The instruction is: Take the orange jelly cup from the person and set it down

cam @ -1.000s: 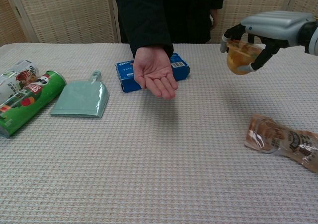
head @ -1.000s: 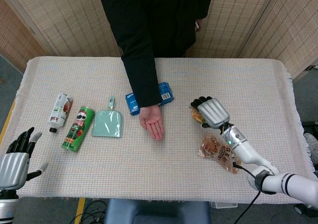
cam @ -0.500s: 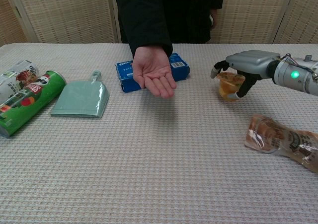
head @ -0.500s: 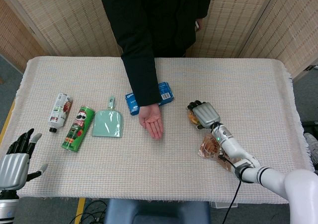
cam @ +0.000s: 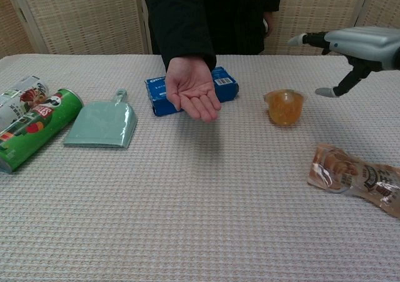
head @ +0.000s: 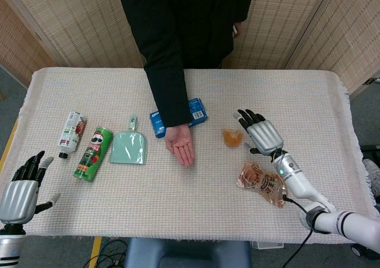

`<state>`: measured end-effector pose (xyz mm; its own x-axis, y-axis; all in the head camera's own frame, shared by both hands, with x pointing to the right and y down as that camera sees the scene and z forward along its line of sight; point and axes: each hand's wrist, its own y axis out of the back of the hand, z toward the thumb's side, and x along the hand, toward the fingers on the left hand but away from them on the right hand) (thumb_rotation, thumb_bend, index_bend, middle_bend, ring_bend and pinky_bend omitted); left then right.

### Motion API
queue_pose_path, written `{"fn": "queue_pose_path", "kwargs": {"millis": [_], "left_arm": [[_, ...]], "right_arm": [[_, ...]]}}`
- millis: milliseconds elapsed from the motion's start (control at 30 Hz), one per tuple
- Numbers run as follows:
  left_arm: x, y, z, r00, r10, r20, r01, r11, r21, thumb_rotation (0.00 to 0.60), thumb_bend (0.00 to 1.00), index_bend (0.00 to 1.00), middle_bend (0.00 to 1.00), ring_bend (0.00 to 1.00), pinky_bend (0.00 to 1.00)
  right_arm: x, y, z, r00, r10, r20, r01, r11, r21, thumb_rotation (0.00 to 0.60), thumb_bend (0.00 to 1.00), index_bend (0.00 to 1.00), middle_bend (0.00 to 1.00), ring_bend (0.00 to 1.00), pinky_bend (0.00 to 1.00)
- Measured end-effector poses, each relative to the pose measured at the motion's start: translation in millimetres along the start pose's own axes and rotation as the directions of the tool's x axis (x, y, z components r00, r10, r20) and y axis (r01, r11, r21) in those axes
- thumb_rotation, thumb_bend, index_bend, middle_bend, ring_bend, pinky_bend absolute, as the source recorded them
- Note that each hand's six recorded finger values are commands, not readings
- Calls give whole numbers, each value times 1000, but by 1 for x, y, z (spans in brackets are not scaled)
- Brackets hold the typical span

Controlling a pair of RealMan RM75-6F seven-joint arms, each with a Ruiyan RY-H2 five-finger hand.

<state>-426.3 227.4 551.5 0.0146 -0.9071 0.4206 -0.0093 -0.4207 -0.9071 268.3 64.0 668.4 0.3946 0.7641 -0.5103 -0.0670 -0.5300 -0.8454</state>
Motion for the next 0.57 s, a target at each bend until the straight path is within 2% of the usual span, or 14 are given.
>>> {"fn": "queue_pose_path", "kwargs": {"millis": [100,233,400,567], "left_arm": [[3,0,2,1000,2,7,-2,1000,0,600,223,143,49,97,219],[4,0,6,1000,5,15,-5,1000,0,600,223,143,49,97,219],[6,-1,13,1000,7,29,-7,1000,-6,600,224,144,49,97,219],[7,-1,17,999,12,34,-12,1000,-14,600,223,144,49,97,219]], "right_arm": [[30,21,-15,997,-59,40,59,998,4,600,323,0,9,0,150],[81,42,-38,985,-126,115,123,992,34,600,323,0,29,0,150],[133,52,-59,962,-182,204,172,983,66,600,323,0,46,0,150],[183,50,-75,928,-219,303,209,976,65,600,323,0,72,0,150]]}}
